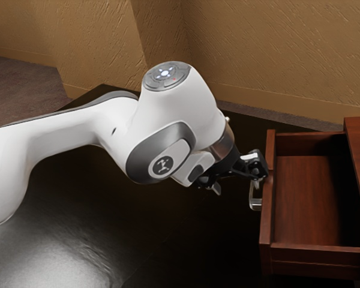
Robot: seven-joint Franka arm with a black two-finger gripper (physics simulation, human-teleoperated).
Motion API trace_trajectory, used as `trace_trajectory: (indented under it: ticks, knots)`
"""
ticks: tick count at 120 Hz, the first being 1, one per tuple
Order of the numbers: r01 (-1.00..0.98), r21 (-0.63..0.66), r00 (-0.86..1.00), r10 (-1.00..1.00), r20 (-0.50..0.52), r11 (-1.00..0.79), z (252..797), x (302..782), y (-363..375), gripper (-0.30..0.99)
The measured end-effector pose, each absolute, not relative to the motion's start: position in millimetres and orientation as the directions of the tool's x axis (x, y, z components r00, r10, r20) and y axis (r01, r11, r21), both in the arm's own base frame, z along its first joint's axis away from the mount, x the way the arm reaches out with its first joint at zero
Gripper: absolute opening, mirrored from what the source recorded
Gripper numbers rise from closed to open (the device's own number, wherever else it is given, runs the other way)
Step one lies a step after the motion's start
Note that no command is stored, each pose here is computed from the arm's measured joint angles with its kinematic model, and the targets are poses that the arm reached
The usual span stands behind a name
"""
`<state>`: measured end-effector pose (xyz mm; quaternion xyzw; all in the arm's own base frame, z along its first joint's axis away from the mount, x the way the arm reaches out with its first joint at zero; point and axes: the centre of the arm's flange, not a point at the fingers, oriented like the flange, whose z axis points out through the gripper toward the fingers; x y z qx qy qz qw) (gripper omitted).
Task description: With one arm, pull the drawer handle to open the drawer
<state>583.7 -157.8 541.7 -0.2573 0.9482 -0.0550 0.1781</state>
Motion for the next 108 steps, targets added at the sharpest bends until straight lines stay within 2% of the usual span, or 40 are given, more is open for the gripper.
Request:
trace_trajectory:
  ticks: [12, 29, 57, 78, 94, 108]
  knots:
    - [-0.470, -0.196, -0.804, -0.509, -0.307, 0.860, 541, 583, -157, 0.56]
    - [-0.475, -0.188, -0.805, -0.511, -0.302, 0.859, 537, 584, -153, 0.70]
    - [-0.485, -0.182, -0.799, -0.518, -0.305, 0.856, 537, 582, -146, 0.67]
    - [-0.519, -0.197, -0.762, -0.555, -0.335, 0.832, 564, 557, -116, 0.55]
    - [-0.506, -0.325, -0.733, -0.597, -0.326, 0.799, 615, 543, -86, 0.62]
    - [-0.502, -0.356, -0.734, -0.606, -0.308, 0.789, 632, 542, -87, 0.65]
